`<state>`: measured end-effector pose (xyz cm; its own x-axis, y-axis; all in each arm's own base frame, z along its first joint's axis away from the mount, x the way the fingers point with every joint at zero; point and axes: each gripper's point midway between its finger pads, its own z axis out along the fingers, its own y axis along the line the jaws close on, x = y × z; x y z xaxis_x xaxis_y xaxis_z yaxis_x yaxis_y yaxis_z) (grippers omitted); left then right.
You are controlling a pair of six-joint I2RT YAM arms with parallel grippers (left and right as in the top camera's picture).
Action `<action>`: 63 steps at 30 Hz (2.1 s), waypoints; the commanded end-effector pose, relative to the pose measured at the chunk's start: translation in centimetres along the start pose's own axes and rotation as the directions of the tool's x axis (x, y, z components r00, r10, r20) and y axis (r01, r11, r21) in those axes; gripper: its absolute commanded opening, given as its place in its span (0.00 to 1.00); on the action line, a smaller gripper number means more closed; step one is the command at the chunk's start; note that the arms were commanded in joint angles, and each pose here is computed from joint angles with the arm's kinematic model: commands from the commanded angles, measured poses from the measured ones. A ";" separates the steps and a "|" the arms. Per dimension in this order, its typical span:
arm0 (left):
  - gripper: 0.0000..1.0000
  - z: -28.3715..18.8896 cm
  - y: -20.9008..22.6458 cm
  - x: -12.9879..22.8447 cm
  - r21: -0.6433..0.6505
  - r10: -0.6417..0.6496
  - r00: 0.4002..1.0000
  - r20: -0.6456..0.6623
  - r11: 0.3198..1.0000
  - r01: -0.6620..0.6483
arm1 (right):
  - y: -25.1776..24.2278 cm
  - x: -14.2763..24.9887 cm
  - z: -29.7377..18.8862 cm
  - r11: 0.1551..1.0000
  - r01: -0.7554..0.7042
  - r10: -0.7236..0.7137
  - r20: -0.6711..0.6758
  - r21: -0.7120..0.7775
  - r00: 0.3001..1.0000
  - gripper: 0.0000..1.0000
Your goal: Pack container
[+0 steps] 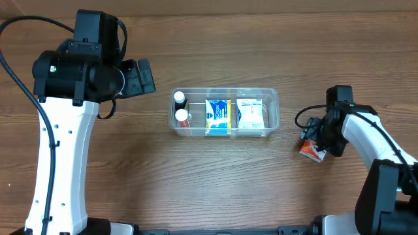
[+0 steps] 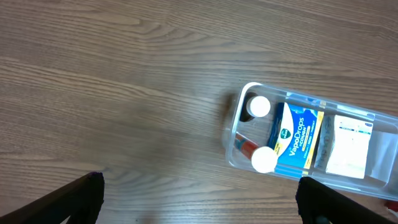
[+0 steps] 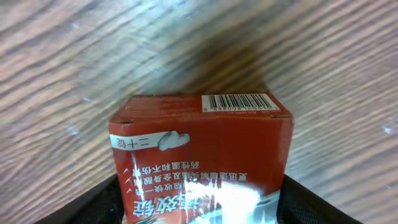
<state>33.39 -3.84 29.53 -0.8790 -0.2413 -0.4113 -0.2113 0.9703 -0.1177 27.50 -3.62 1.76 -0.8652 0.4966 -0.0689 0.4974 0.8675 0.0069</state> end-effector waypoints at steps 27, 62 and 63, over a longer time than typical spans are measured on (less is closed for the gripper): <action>1.00 0.0 0.3 -0.3 -0.015 0.008 1.000 0.006 1.000 -0.008 | 21.3 1.4 -7.4 0.853 0.488 -0.478 0.099 -0.182 0.873 0.71; 1.00 0.0 0.3 -0.3 -0.015 0.008 1.000 0.007 1.000 -0.008 | 31.9 10.5 -10.7 0.525 0.699 -0.714 0.195 -0.486 0.672 0.72; 1.00 0.0 0.3 -0.3 -0.016 0.008 1.000 0.007 1.000 -0.008 | 31.9 10.6 -10.0 0.534 0.693 -0.716 0.177 -0.485 0.675 0.72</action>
<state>33.33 -3.82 29.50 -0.8800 -0.2412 -0.4092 -0.2118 0.9703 -0.1165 33.55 29.07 12.77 -0.9225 -0.2839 -0.2614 -0.3748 0.8202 0.4322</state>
